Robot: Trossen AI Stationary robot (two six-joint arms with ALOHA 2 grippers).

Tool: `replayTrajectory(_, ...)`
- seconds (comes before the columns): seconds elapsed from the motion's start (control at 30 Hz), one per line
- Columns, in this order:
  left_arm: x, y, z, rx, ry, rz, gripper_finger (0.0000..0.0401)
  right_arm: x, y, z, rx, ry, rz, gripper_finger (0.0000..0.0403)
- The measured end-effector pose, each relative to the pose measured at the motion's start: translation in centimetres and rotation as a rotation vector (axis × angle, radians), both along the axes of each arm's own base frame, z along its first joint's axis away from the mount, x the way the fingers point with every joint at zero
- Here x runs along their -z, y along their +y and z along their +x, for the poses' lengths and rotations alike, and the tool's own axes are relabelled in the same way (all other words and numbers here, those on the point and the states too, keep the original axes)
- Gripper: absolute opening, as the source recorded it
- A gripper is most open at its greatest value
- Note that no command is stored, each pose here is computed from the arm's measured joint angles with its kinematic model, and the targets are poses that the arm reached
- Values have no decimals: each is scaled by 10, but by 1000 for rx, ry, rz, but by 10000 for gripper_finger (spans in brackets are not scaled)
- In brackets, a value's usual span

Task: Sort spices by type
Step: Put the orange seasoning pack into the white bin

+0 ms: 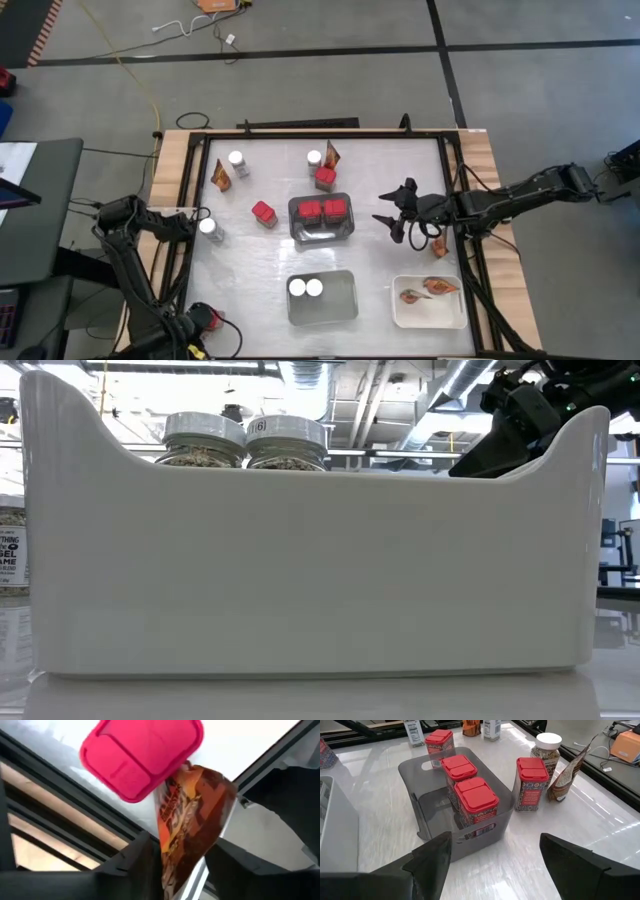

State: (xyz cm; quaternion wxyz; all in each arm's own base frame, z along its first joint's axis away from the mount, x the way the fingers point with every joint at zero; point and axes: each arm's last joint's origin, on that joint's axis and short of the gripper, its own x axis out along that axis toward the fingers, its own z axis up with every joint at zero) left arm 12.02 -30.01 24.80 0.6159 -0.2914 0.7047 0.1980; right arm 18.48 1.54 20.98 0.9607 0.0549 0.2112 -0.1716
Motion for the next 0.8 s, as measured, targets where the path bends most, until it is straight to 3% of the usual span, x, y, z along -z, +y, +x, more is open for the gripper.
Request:
replayTrajectory(0.27,-1,-4,3,-15,-17,-44,12,0,0,0,0,0,-1,330)
replayTrajectory(0.5,-10,-6,4,-26,1,-109,1,0,0,0,-2,1,-4,330)
replayTrajectory(0.8,-78,25,6,-46,8,-43,0,0,0,0,-3,-1,-4,330)
